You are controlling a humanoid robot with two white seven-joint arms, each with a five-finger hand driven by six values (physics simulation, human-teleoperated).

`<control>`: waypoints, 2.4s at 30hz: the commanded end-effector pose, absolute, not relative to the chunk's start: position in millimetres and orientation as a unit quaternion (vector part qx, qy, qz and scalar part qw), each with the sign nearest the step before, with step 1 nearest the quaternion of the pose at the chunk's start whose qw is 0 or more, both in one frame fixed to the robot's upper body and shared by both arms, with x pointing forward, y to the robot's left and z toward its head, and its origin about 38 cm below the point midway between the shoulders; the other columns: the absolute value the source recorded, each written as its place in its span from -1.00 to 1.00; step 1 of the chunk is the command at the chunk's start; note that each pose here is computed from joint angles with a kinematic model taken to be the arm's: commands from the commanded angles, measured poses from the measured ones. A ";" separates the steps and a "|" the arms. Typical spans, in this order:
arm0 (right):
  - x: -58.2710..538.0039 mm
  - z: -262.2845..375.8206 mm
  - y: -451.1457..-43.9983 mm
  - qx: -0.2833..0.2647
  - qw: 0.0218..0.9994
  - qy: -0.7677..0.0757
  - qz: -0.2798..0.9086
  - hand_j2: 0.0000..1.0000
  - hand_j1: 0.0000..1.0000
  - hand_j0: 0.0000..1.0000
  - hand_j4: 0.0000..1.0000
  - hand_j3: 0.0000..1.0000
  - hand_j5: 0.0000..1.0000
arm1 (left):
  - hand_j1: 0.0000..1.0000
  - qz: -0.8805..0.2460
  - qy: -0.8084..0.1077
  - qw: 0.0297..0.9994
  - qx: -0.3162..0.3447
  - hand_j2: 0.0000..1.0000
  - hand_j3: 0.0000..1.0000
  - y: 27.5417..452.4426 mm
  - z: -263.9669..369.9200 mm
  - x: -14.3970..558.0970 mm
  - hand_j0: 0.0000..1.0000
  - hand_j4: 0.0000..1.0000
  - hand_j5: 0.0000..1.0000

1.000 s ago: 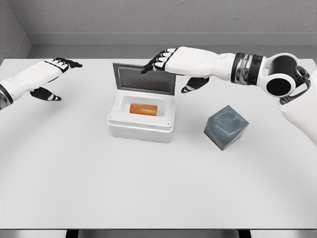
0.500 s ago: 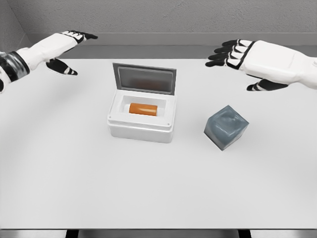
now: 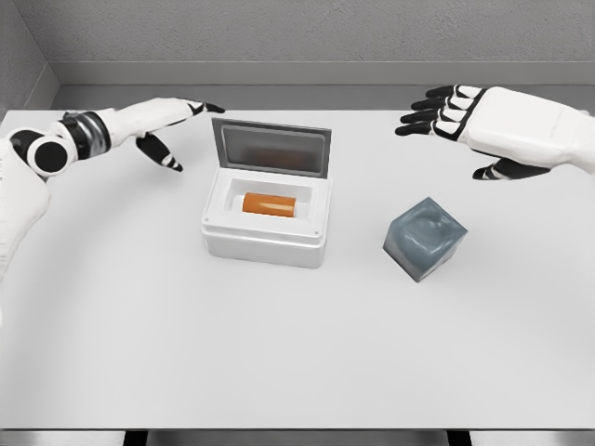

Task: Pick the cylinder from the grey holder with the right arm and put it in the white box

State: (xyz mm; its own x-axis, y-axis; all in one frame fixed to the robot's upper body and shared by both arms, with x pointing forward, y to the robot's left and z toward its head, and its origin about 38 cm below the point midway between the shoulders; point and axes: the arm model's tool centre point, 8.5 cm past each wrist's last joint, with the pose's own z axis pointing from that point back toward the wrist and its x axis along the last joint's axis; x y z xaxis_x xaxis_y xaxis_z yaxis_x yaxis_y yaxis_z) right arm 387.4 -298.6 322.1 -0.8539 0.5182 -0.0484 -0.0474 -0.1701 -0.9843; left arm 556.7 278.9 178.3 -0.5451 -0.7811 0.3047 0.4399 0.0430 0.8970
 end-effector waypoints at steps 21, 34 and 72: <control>388.0 321.1 -294.9 -0.186 0.191 -0.621 0.737 1.00 1.00 1.00 1.00 1.00 1.00 | 1.00 -0.699 -0.572 0.398 0.161 1.00 1.00 275.5 193.4 539.6 1.00 1.00 1.00; 388.0 321.2 -295.3 -0.186 0.191 -0.621 0.737 1.00 1.00 1.00 1.00 1.00 1.00 | 1.00 -0.706 -0.577 0.378 0.161 1.00 1.00 277.9 196.6 526.5 1.00 1.00 1.00; 387.9 318.9 -293.6 -0.183 0.191 -0.620 0.739 1.00 1.00 1.00 1.00 1.00 1.00 | 1.00 -0.711 -0.601 0.336 0.145 1.00 1.00 280.4 210.3 491.5 1.00 1.00 1.00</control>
State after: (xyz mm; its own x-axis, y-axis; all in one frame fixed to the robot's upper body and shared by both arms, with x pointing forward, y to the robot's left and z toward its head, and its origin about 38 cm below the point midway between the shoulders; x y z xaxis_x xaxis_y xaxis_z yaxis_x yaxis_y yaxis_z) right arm 387.9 -293.5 318.6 -0.8603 0.5084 -0.0384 -0.0523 -0.1630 -0.9852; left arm 492.5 283.5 205.8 -0.7234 -0.6631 0.1923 0.3103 -0.0634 0.9485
